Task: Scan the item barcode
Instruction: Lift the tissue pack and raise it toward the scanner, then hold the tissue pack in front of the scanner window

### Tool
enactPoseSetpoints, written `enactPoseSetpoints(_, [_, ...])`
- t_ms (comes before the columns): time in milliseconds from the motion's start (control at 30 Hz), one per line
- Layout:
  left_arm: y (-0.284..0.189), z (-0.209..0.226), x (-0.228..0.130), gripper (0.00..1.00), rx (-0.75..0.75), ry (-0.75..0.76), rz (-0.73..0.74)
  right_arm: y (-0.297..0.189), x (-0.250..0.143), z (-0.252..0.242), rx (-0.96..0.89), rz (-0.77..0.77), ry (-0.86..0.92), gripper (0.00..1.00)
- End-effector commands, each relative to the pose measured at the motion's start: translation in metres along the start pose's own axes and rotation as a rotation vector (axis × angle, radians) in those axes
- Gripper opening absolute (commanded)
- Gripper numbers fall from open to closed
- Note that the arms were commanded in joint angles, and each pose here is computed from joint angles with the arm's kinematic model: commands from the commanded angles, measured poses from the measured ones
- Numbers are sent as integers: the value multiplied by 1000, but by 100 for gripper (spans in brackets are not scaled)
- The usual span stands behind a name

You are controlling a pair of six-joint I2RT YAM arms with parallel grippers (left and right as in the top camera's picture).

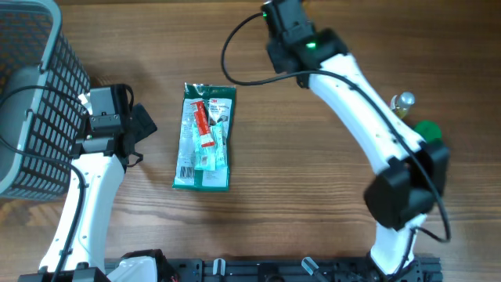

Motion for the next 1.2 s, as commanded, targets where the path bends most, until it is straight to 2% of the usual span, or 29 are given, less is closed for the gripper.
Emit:
enactPoseSetpoints(0, [2, 1, 0, 100, 8, 0, 3, 33, 6, 5, -105, 18, -201, 4])
enactPoseSetpoints(267, [2, 1, 0, 100, 8, 0, 3, 87, 6, 9, -330, 65, -273, 4])
enactPoseSetpoints(467, [2, 1, 0, 100, 8, 0, 3, 109, -1, 14, -329, 77, -264, 5])
enactPoseSetpoints(1167, [2, 1, 0, 100, 8, 0, 3, 110, 5, 15, -293, 26, -245, 5])
Point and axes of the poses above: each gripper's point midway between its finger pads, its own y axis out along the fingers, its own z axis along the line the jaws close on, x = y × z, the point moved 8 cm from there along -y, back along the fingers, and after that the axes turned 13 degrees about -y, right-handed, at the moved point
